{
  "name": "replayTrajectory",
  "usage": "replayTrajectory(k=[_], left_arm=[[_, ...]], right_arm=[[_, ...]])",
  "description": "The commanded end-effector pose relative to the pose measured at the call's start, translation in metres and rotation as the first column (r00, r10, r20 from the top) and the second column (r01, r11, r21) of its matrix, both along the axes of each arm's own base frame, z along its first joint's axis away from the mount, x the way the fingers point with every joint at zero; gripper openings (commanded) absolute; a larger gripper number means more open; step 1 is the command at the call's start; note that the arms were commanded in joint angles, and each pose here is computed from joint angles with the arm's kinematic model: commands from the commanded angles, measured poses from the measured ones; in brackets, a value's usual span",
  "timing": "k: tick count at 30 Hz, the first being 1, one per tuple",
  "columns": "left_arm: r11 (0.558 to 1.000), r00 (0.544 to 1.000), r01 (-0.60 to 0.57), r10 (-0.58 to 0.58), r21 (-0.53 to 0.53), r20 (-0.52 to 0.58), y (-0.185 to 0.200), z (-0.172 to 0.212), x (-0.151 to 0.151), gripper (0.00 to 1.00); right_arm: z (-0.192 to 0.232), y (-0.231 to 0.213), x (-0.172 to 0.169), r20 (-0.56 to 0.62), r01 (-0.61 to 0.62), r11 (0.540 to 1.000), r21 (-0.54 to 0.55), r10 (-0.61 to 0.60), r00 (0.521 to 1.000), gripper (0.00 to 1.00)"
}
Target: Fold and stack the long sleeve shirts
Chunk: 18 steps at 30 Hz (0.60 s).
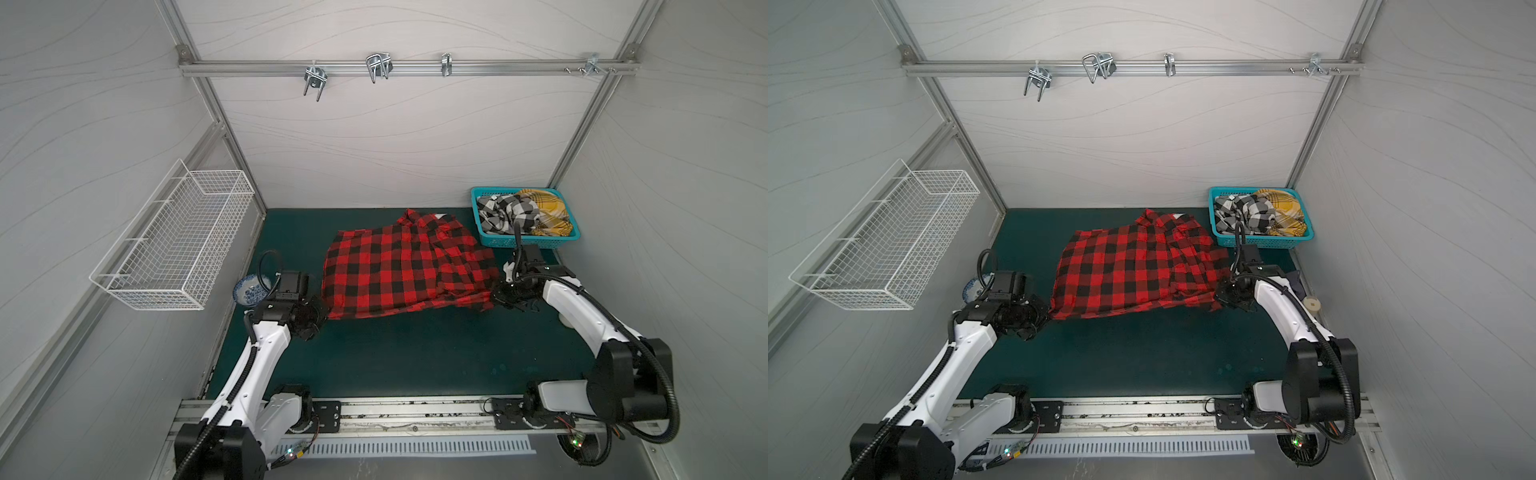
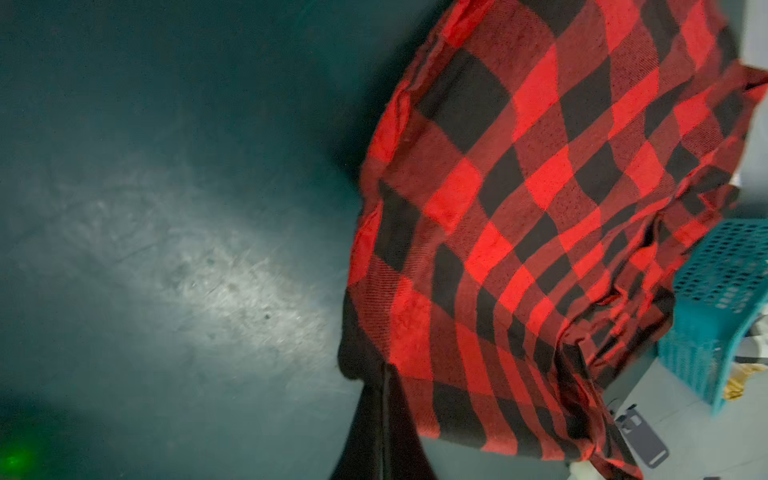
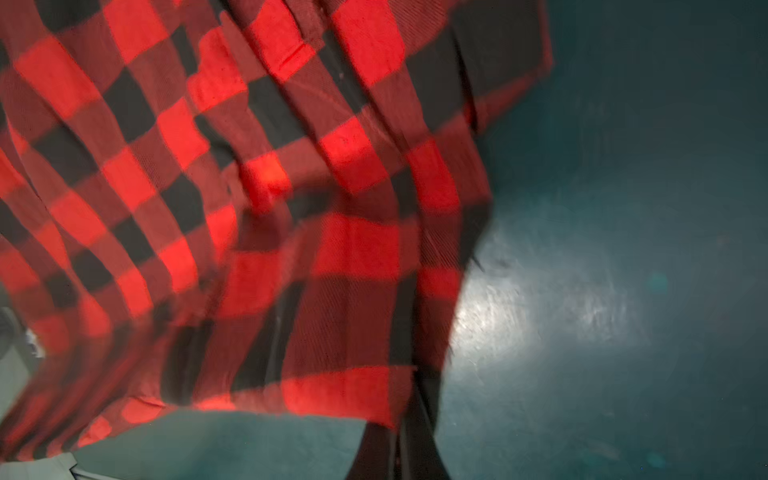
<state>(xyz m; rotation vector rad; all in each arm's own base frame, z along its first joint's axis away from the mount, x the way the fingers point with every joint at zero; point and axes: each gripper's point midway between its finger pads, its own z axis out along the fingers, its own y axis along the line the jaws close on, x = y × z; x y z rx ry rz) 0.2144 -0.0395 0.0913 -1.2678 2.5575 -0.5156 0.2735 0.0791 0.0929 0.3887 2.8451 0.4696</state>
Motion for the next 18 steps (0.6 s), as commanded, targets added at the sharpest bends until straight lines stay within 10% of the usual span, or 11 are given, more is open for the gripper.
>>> replayTrajectory(k=[1,9,18], left_arm=[[1.000,1.000,-0.003,0.003,0.015,-0.012,0.003,-0.009,-0.001,0.00],[1.000,0.999,0.013,-0.012,0.017,-0.042,0.002,-0.013,-0.007,0.00],[0.991,0.994,0.102,-0.104,0.090,0.023,0.006,0.004,0.073,0.00]], right_arm=[[-0.013,-0.011,-0.004,-0.012,0.024,0.999,-0.042,-0.025,1.000,0.00],[-0.033,-0.008,-0.027,-0.064,0.025,1.000,-0.013,-0.026,0.998,0.00],[-0.010,0.000,0.009,-0.019,0.008,1.000,0.008,-0.008,1.000,0.00]])
